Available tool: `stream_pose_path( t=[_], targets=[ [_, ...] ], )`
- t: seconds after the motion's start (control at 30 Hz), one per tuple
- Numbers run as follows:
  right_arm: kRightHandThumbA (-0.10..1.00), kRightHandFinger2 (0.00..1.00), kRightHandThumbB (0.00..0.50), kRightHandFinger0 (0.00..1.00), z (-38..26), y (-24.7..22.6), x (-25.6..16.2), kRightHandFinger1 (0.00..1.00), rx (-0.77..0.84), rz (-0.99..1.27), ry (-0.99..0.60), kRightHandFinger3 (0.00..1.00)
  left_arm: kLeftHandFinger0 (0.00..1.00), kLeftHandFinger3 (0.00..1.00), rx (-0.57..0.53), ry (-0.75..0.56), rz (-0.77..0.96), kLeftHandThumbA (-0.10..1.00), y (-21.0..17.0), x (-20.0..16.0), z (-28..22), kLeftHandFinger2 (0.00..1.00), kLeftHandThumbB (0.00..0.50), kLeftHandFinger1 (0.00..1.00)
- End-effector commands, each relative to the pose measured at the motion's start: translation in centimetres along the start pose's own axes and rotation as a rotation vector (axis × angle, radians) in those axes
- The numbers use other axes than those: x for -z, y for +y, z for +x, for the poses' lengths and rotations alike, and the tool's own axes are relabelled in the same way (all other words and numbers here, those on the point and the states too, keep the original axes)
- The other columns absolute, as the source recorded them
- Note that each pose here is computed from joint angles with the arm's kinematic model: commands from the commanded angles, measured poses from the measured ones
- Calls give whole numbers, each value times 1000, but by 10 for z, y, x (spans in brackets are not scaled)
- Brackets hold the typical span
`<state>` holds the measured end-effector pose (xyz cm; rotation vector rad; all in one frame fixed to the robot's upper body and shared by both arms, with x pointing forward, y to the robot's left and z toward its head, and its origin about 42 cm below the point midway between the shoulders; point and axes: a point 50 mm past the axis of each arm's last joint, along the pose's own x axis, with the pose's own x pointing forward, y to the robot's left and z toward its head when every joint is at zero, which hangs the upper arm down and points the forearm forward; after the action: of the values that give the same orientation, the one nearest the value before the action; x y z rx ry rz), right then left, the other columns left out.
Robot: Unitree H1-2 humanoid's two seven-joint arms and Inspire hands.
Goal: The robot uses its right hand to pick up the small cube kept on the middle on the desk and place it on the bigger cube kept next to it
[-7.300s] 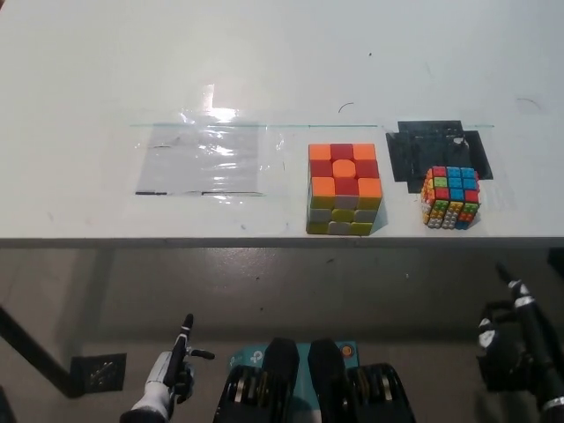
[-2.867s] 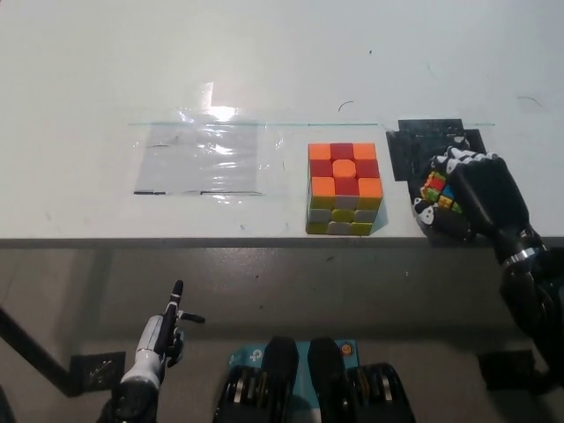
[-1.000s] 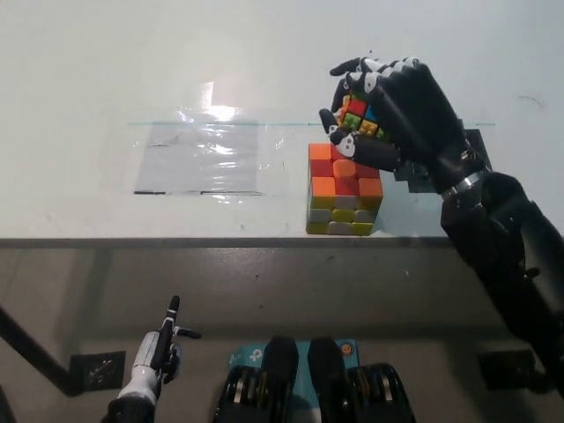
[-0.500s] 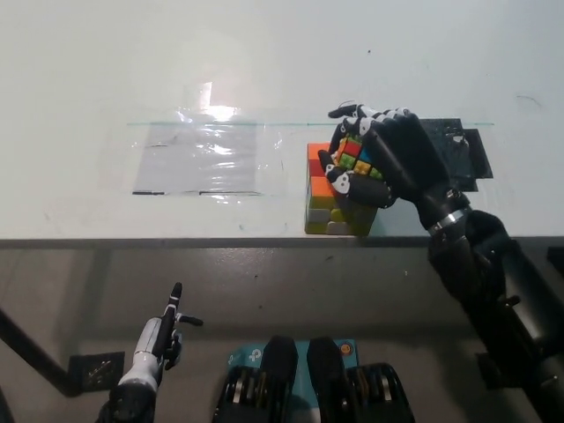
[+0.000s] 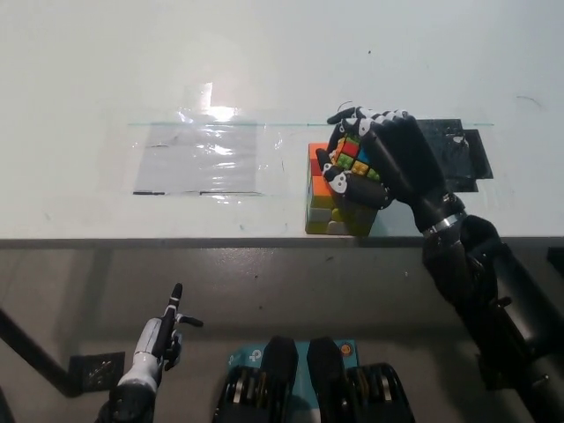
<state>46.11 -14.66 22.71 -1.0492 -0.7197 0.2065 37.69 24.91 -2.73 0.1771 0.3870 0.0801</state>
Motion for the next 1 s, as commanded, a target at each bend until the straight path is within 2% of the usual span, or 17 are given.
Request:
stream_pose_path(
  t=[0.0,0.1,0.13,0.17,0.27,0.3,0.33,0.37,0.4,0.43,0.47,0.5,0.53,0.57,0.63,0.7,0.97],
  targets=[
    [-100,670,117,0,10,-4,-1,365,20,10,-19,346,0,0,-19,-61,16,1000,9,-15,7,0,500,0],
    [-100,642,70,40,5,-4,0,389,7,2,-3,384,0,0,-18,-59,29,1000,8,-13,6,0,500,0],
    [-100,621,33,36,3,-3,1,375,10,7,-3,329,0,0,-9,-57,24,1000,7,-13,6,2,500,0],
    [-100,618,23,22,3,-2,2,374,12,13,-4,354,0,0,-7,-57,21,1000,6,-13,6,0,500,0],
    [-100,378,0,0,5,0,1,163,10,21,-6,301,0,0,-2,-59,21,1000,6,-13,6,0,500,0],
    [-100,356,0,0,5,0,0,145,8,21,-8,328,0,0,-5,-59,23,1000,6,-13,6,0,500,0],
    [-100,283,0,0,7,1,-1,66,5,24,-7,353,0,0,-6,-59,27,1000,7,-13,6,0,500,0],
    [-100,256,6,0,8,1,-3,22,2,27,-6,510,0,0,-6,-59,28,1000,7,-13,6,0,500,0],
    [-70,448,24,125,10,1,-4,205,-28,0,-10,878,0,0,-4,-57,29,1000,8,-13,6,0,500,0],
    [-46,448,1,114,11,0,-5,235,-40,-13,-12,1000,0,0,-4,-57,28,1000,8,-13,6,0,500,0],
    [-45,396,0,64,11,0,-5,208,-40,-13,-12,1000,0,0,-4,-57,29,1000,8,-13,6,0,500,0],
    [389,1000,119,634,10,-1,-6,867,-95,-57,8,1000,0,0,-3,-52,25,1000,7,-12,6,0,500,0],
    [470,1000,115,713,9,-1,-6,929,-101,-61,11,1000,0,0,-2,-51,26,1000,7,-12,6,0,500,0],
    [741,1000,242,1000,10,-1,-6,1000,-133,-113,20,1000,0,0,1,-52,34,1000,7,-12,6,1,500,0],
    [860,1000,343,1000,11,0,-6,1000,-146,-154,29,1000,0,0,-6,-54,33,1000,7,-12,6,0,500,0],
    [877,1000,373,1000,13,0,-7,1000,-139,-155,30,1000,0,0,0,-57,37,1000,7,-12,6,0,500,0],
    [897,1000,369,1000,14,0,-12,1000,-145,-158,23,1000,0,0,-3,-50,45,1000,7,-9,5,0,500,0]
  ],
)
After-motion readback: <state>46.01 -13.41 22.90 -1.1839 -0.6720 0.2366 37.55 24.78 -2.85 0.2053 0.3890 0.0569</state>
